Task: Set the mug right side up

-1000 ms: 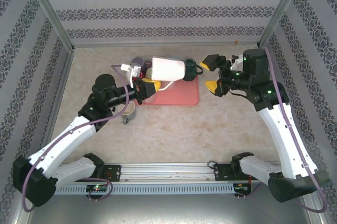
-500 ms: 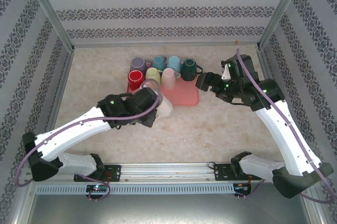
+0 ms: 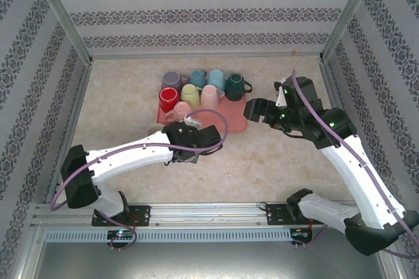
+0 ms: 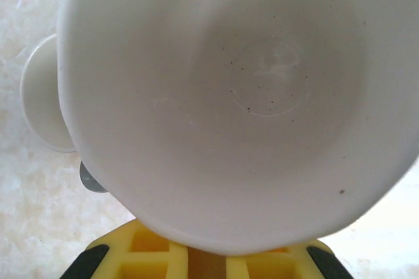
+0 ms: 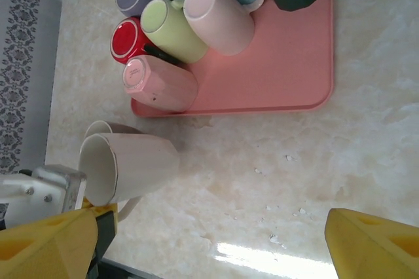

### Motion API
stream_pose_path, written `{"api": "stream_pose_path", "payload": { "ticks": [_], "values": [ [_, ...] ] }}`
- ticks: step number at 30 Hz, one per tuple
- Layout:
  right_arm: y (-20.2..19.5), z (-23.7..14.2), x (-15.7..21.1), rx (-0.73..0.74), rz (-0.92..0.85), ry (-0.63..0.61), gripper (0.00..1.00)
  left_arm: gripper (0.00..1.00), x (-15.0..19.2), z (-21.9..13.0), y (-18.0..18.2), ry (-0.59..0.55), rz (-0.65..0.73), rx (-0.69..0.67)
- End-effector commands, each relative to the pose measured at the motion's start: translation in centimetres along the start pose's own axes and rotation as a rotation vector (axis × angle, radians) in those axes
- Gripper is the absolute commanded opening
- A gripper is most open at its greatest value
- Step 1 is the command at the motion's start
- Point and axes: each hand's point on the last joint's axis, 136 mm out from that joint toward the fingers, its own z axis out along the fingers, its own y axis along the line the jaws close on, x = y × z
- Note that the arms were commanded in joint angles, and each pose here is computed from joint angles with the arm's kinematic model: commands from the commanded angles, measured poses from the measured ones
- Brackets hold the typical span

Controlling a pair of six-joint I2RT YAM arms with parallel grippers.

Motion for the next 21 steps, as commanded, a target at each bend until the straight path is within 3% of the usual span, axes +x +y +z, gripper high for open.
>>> {"api": "stream_pose_path", "payload": {
  "ticks": [1, 21],
  "values": [
    [-0.4, 0.1, 0.5, 0.01, -0.022, -0.002, 0.9, 0.0, -0.7, 1.2, 0.3, -0.032, -0.052, -0.042],
    [-1.7, 0.0, 0.4, 0.066, -0.027, 0.001, 0.91, 0.01, 0.5, 6.0, 2.3, 0.09, -0.047, -0.134]
  ]
}}
